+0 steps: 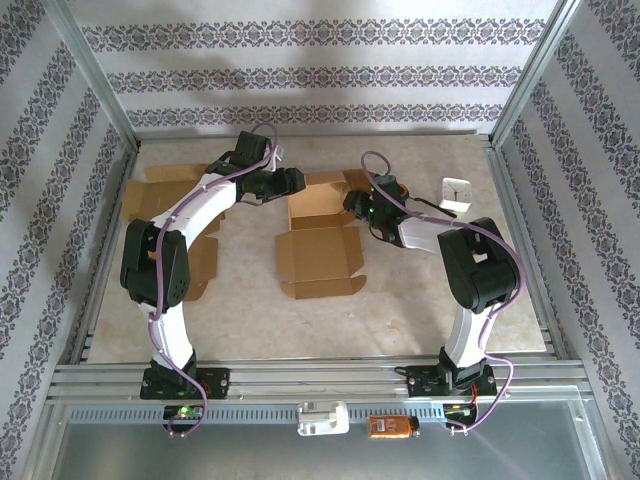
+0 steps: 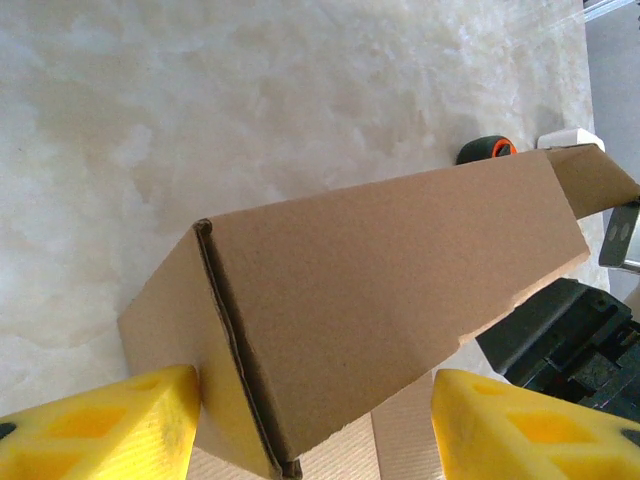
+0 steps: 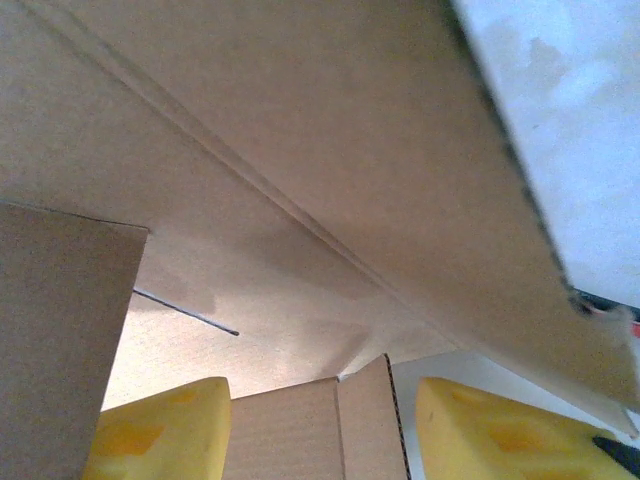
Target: Fold the paper box
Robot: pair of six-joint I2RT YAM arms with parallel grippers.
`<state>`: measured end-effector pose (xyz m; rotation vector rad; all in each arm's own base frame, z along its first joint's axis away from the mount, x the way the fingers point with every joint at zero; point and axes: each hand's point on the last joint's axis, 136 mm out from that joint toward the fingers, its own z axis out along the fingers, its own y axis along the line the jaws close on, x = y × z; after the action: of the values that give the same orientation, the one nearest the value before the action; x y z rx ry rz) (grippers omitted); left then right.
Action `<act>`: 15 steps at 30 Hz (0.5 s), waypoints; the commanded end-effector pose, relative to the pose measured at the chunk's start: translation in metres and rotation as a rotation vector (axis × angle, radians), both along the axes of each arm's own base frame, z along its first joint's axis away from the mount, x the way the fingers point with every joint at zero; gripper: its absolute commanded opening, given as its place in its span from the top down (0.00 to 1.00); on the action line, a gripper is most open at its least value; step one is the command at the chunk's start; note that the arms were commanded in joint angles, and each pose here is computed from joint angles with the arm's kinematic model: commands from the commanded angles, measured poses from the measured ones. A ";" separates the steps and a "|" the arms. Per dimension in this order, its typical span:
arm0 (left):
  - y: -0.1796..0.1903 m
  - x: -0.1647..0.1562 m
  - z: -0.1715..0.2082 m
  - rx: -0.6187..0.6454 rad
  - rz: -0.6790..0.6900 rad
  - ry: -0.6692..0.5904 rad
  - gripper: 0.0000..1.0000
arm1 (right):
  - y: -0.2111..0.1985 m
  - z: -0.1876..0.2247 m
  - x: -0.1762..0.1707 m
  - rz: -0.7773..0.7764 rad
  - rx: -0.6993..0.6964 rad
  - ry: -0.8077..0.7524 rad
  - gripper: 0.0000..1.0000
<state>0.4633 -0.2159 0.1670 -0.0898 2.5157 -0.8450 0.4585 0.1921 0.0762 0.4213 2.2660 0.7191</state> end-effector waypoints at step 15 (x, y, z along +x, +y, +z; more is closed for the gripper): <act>0.029 0.009 0.010 0.030 0.212 0.025 0.37 | 0.001 0.005 -0.043 0.050 0.038 0.027 0.42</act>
<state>0.4635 -0.2004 0.1885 -0.2573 2.4536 -0.7998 0.4202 0.1893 0.0862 0.3893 2.2827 0.7720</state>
